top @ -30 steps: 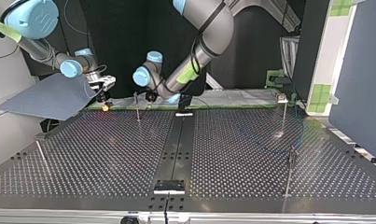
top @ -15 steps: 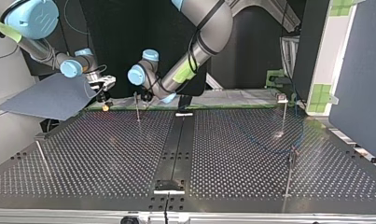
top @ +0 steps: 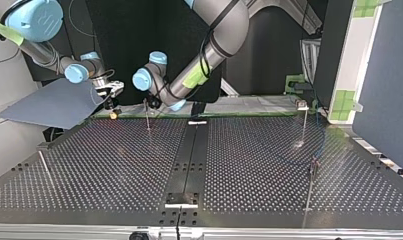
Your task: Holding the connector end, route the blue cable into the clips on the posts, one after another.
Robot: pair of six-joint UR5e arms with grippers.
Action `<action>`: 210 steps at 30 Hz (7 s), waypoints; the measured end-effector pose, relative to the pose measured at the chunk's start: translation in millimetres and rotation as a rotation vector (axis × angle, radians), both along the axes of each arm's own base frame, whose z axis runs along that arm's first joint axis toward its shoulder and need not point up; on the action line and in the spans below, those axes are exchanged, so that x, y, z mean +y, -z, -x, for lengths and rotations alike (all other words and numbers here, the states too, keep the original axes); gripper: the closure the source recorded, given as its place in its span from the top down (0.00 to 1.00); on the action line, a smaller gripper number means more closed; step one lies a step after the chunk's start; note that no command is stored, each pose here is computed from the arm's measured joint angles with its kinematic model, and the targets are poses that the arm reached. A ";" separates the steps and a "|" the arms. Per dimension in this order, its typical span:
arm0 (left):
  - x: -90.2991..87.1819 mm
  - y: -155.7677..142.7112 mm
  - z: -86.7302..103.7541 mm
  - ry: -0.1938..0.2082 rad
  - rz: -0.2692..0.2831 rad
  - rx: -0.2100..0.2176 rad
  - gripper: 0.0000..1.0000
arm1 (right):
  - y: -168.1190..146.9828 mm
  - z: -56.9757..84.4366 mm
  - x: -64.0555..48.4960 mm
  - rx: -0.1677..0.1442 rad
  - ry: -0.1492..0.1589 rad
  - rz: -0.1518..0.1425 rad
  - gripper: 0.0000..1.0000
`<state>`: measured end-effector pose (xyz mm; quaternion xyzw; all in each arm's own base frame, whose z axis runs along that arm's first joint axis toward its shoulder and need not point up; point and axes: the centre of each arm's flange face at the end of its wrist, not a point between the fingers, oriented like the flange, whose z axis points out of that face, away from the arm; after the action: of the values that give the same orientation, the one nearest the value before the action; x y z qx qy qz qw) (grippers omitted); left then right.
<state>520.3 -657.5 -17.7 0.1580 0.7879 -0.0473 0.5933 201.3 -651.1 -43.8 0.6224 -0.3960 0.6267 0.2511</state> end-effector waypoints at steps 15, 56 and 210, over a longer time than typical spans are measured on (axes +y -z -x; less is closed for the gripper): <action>-2.3 -14.9 18.5 0.033 -0.016 0.022 1.00 | 0.7 -0.7 0.7 0.000 -0.001 -0.002 0.00; 2.2 8.8 69.9 0.099 -0.048 0.048 1.00 | 2.3 4.1 0.0 -0.008 0.005 -0.015 0.00; 320.7 -207.5 248.4 -0.122 0.406 -0.113 1.00 | -79.0 -0.1 15.7 0.102 0.025 0.106 0.00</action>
<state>272.0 -336.8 189.8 -0.0104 0.7356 -0.1601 0.6581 201.4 -635.4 35.2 0.6341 -0.3568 0.6112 0.3115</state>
